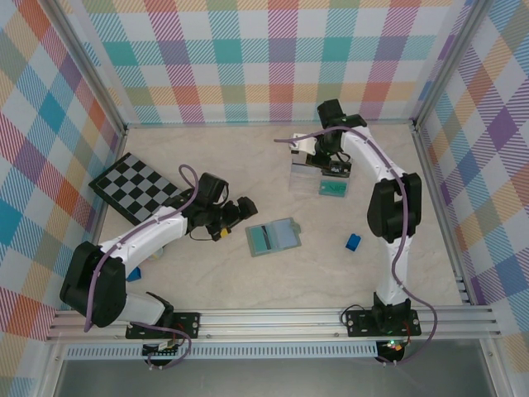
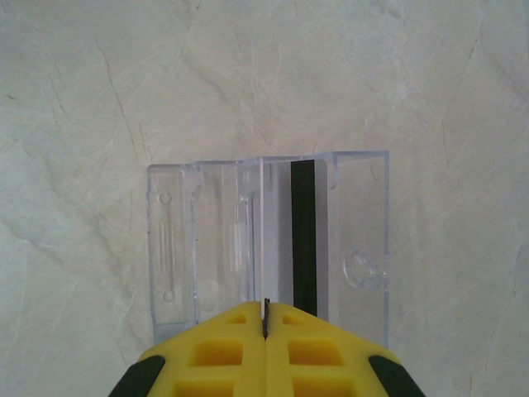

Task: Take the credit cards out of the card holder

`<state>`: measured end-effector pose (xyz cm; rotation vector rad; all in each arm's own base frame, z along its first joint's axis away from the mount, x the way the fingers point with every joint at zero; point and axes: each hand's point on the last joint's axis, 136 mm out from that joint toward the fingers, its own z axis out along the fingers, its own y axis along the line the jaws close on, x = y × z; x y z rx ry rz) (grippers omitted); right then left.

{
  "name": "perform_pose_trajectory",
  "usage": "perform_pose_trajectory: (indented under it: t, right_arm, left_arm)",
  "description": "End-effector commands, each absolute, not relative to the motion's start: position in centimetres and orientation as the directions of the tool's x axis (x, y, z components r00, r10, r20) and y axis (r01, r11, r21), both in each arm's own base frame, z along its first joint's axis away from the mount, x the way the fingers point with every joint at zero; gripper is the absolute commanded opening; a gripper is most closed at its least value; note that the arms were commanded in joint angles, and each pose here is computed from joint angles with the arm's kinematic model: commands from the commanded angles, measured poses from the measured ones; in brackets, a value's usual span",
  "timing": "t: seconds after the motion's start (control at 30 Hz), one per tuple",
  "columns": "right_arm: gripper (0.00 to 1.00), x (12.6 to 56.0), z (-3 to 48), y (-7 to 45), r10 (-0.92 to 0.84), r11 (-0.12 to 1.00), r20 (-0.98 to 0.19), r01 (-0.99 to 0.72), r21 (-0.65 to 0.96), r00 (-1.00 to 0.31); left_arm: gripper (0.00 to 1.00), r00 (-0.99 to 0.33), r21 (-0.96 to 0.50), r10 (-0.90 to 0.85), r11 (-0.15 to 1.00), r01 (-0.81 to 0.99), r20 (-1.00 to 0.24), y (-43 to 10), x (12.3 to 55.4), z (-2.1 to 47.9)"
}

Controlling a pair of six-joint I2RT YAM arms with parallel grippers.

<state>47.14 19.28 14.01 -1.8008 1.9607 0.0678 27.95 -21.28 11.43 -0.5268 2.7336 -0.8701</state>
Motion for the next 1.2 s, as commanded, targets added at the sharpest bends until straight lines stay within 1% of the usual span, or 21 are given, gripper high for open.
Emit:
perform_pose_trajectory:
  t: [0.0, 0.47, 0.7, 0.83, 1.17]
  right_arm:
    - [0.00, 48.4, 14.1, 19.2, -0.934, 0.119, -0.356, -0.942, -0.315, 0.001]
    - [0.00, 48.7, 13.1, 19.6, -0.933, 0.100, -0.359, -0.947, -0.304, 0.017]
    - [0.09, 49.0, 12.8, 19.9, -0.929, 0.115, -0.371, -0.947, -0.298, 0.004]
    - [0.12, 49.2, 12.8, 20.1, -0.924, 0.128, -0.382, -0.945, -0.301, -0.004]
    - [0.17, 49.7, 16.2, 20.8, -0.894, 0.186, -0.447, -0.924, -0.334, -0.018]
  left_arm:
    - [1.00, -0.909, -0.607, -0.405, 0.747, -0.271, -0.093, -21.5, 28.3, 11.6]
    - [1.00, -0.910, -0.617, -0.408, 0.736, -0.278, -0.076, -21.5, 27.9, 11.1]
    - [1.00, -0.910, -0.615, -0.407, 0.738, -0.277, -0.078, -21.5, 27.8, 11.1]
    - [1.00, -0.910, -0.617, -0.408, 0.738, -0.275, -0.081, -21.4, 27.9, 11.2]
    - [1.00, -0.910, -0.616, -0.406, 0.739, -0.273, -0.084, -21.4, 27.8, 11.2]
